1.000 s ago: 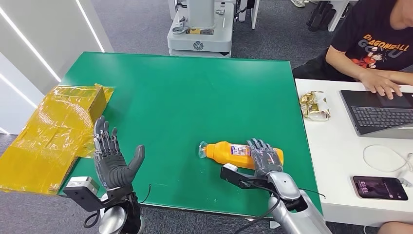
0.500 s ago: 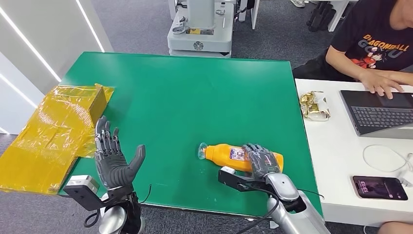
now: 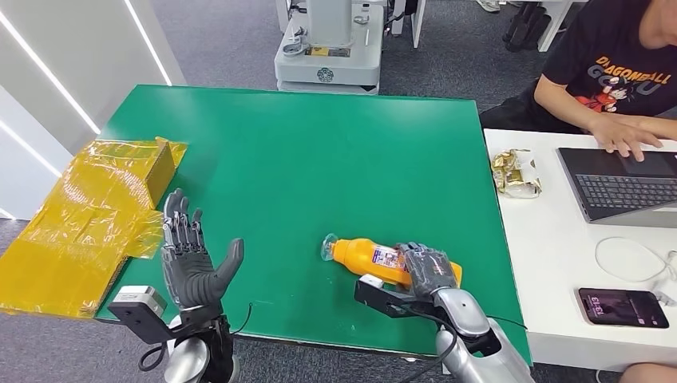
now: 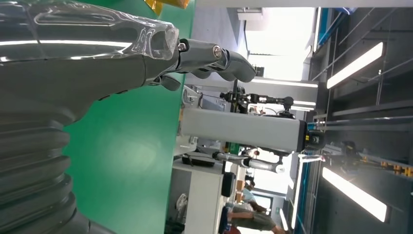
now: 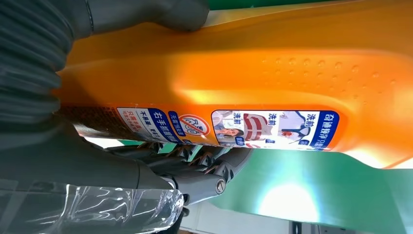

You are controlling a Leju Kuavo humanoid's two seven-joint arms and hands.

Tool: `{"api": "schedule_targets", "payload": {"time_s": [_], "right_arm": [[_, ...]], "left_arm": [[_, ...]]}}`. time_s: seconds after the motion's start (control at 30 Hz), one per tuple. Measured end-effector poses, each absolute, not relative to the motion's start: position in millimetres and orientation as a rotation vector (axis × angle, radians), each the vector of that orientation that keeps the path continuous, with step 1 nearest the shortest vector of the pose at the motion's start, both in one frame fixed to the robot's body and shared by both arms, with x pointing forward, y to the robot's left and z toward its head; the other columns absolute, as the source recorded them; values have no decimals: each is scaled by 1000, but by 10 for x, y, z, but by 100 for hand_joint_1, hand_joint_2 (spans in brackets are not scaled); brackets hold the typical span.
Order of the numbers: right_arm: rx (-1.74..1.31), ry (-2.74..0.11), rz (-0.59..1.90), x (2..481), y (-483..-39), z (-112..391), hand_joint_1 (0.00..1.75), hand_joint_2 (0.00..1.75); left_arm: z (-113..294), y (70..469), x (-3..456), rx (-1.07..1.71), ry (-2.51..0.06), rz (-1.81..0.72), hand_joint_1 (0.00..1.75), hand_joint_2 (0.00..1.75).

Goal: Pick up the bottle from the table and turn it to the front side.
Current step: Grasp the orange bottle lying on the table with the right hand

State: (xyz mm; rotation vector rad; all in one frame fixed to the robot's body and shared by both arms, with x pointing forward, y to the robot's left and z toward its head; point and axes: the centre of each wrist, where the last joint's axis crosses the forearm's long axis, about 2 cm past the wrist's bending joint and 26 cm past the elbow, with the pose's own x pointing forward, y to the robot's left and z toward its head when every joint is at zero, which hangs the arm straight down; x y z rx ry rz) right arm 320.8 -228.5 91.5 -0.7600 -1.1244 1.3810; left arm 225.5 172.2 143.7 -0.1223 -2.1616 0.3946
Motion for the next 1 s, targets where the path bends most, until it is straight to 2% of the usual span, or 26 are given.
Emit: {"api": "schedule_targets", "payload": {"time_s": [0.43,0.63,1.0], "right_arm": [[-751,-1458,1171,3111,-2056,1123,175,175],[-761,-1761,979,3084,-1952,1267,175,175],[-806,-2016,914,2933,-1863,1322,175,175]], "left_arm": [[1453,1692,2257,-132,-2168,391,0,175],[1461,1677,2267,-159,-2171,376,0,175],[1465,1491,2375,-459,-2119,63,0,175]]}}
